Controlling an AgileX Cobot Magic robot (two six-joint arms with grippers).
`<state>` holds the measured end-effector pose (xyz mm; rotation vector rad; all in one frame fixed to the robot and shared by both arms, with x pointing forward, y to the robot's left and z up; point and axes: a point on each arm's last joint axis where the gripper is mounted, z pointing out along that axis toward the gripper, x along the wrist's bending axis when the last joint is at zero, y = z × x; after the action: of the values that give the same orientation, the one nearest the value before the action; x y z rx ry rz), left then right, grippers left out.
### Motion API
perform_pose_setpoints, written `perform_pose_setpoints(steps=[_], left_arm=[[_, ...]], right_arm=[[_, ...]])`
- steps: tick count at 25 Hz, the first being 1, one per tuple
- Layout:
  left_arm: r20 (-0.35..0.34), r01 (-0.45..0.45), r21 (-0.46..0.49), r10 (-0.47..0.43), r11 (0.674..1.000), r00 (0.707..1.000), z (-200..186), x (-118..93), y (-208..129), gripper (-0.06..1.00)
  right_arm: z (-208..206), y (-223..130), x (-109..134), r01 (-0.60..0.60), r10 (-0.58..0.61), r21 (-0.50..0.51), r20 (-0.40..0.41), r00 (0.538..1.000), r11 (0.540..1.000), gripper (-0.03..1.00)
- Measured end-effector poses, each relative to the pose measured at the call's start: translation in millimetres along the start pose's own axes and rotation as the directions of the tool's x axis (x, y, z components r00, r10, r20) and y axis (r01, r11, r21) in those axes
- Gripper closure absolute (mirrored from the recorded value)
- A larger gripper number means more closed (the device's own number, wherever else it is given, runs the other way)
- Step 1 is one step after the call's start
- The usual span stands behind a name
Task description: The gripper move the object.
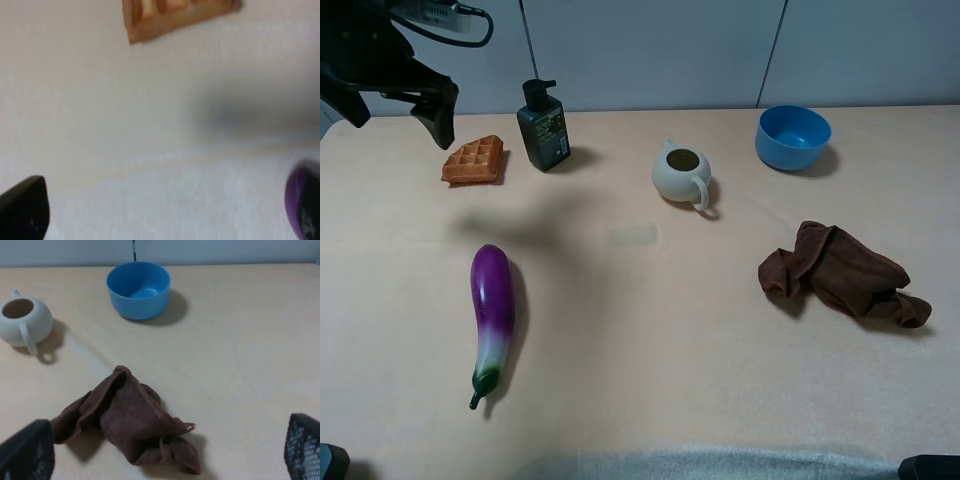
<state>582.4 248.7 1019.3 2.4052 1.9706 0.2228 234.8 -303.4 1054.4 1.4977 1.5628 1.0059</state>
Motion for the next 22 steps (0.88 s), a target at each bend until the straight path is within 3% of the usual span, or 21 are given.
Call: perform_pose_setpoints(steps=[11,22], left_arm=[[-0.003,-0.016,-0.009,0.016,1.000,1.000,-58.4,4.8,-34.0,-0.05],[0.013,-0.029,-0.186,0.032,0.982,0.999,-114.1,6.5,-66.3,-0.05]], right_arm=[[0.0,0.0,0.0,0.000,0.000,0.000,0.000,1.000,1.000,0.28],[0.0,0.0,0.0,0.000,0.000,0.000,0.000,1.000,1.000,0.28]])
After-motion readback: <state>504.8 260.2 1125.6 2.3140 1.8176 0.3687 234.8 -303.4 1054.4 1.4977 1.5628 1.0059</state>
